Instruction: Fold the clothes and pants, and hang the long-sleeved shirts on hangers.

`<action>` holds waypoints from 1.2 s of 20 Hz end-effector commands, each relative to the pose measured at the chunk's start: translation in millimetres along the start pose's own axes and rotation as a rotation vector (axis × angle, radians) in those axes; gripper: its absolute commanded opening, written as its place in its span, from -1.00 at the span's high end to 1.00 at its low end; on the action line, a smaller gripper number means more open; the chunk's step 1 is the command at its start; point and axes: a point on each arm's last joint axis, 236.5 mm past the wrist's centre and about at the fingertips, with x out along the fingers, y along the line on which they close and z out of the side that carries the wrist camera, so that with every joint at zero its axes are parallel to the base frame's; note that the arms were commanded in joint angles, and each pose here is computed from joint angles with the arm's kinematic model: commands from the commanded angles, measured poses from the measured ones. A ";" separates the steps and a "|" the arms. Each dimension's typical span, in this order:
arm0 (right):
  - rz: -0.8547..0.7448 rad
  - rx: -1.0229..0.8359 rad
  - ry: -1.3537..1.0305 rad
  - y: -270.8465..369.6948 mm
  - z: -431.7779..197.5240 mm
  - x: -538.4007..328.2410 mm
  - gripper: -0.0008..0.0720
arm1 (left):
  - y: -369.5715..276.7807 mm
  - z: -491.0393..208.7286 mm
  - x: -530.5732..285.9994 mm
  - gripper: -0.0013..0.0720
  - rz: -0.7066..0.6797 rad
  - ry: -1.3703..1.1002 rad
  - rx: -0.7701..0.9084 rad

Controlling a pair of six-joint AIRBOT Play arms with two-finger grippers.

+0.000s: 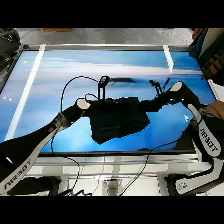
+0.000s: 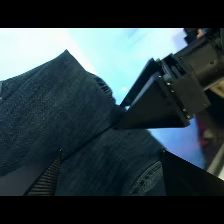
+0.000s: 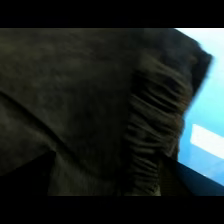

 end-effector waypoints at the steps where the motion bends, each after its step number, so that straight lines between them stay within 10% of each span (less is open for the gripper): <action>1: -0.148 0.052 -0.019 -20.1 6.5 7.4 -0.98 | 3.0 -4.1 0.1 -0.91 0.011 0.017 0.034; 7: -0.132 0.198 0.022 -54.9 -7.6 6.8 -0.88 | 2.3 -13.0 1.0 -0.91 0.001 0.041 0.029; 16: 0.456 0.229 0.230 54.7 -33.8 47.3 -0.15 | 12.6 -23.8 2.3 -0.91 0.027 0.073 0.067; 21: 0.408 0.198 0.155 65.9 -16.5 69.1 -0.17 | 46.7 -18.0 -13.7 -0.87 0.116 0.096 0.192; 22: 0.399 0.196 0.145 66.6 -14.4 71.8 -0.36 | 57.0 -10.4 -22.7 -0.60 0.144 0.087 0.218; 23: 0.394 0.200 0.142 67.2 -13.3 73.5 -0.98 | 66.4 -1.5 -33.3 -0.35 0.170 0.075 0.236; 24: 0.390 0.217 0.146 69.1 -13.3 75.3 -0.99 | 74.0 9.0 -46.2 -0.28 0.188 0.056 0.235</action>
